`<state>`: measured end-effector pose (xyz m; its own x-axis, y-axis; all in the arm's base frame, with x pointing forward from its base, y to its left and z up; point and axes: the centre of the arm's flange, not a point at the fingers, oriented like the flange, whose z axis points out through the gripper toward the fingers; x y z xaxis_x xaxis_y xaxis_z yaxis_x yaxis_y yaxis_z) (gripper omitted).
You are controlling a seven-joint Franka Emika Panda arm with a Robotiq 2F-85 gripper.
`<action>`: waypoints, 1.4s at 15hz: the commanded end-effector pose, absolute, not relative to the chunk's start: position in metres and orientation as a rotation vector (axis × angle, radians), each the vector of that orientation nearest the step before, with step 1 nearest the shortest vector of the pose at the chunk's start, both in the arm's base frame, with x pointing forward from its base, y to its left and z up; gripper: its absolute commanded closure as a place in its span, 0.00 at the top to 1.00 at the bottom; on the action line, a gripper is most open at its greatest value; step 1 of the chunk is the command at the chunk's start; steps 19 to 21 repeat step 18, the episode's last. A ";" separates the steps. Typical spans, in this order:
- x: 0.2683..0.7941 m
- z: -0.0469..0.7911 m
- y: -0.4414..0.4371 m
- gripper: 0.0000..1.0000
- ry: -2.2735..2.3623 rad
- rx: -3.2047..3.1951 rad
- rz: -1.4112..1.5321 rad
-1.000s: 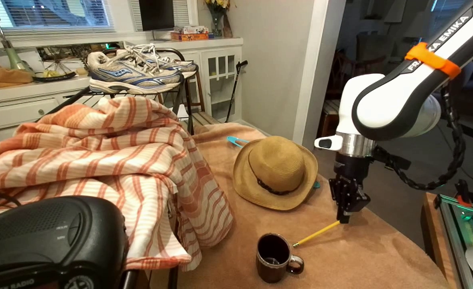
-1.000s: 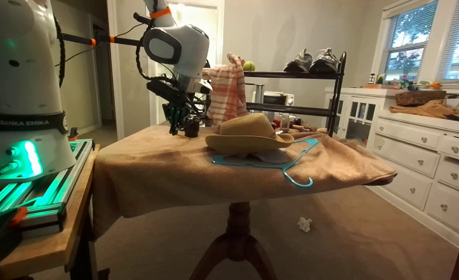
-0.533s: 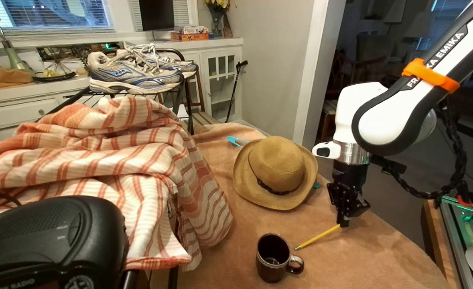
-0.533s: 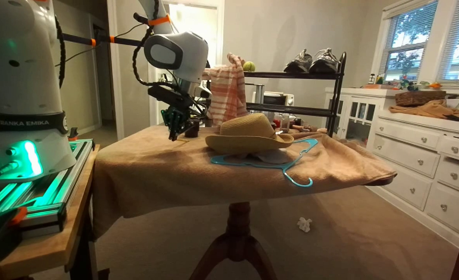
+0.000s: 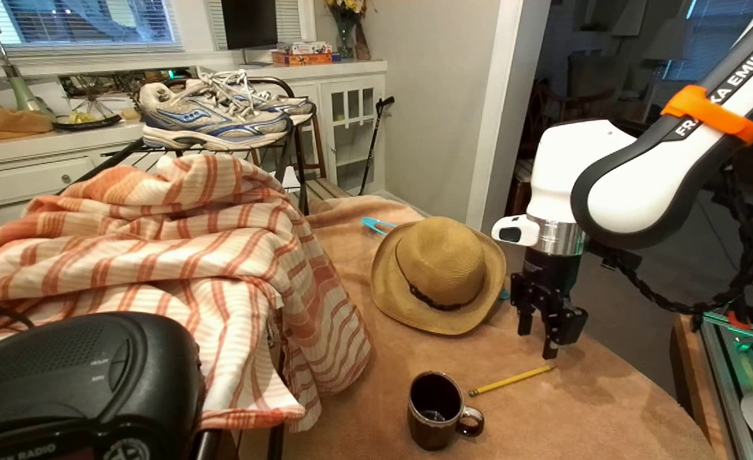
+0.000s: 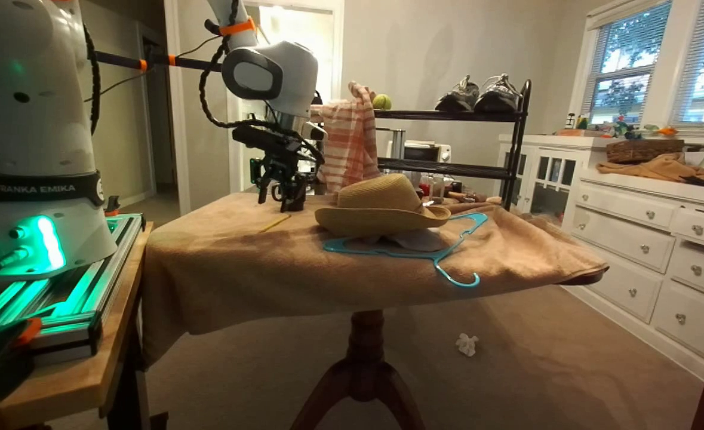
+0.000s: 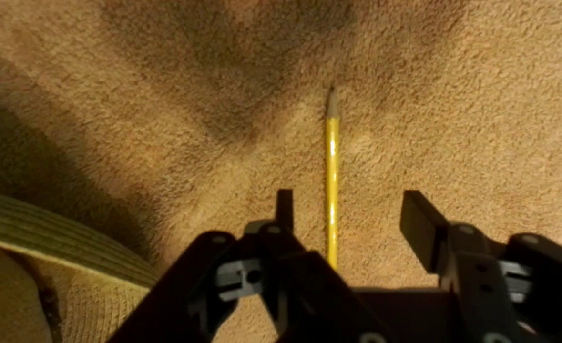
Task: Remove the pencil from the top rack and put it on the table
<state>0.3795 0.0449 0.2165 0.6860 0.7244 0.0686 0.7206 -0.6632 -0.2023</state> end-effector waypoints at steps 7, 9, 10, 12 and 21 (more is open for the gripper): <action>0.365 0.366 0.034 1.00 -0.686 -3.127 0.077; 0.358 0.402 0.035 1.00 -0.526 -3.193 0.107; 0.354 0.418 0.036 1.00 -0.487 -3.203 0.108; 0.343 0.447 0.035 1.00 -0.420 -3.224 0.133; 0.342 0.458 0.031 1.00 -0.440 -3.212 0.126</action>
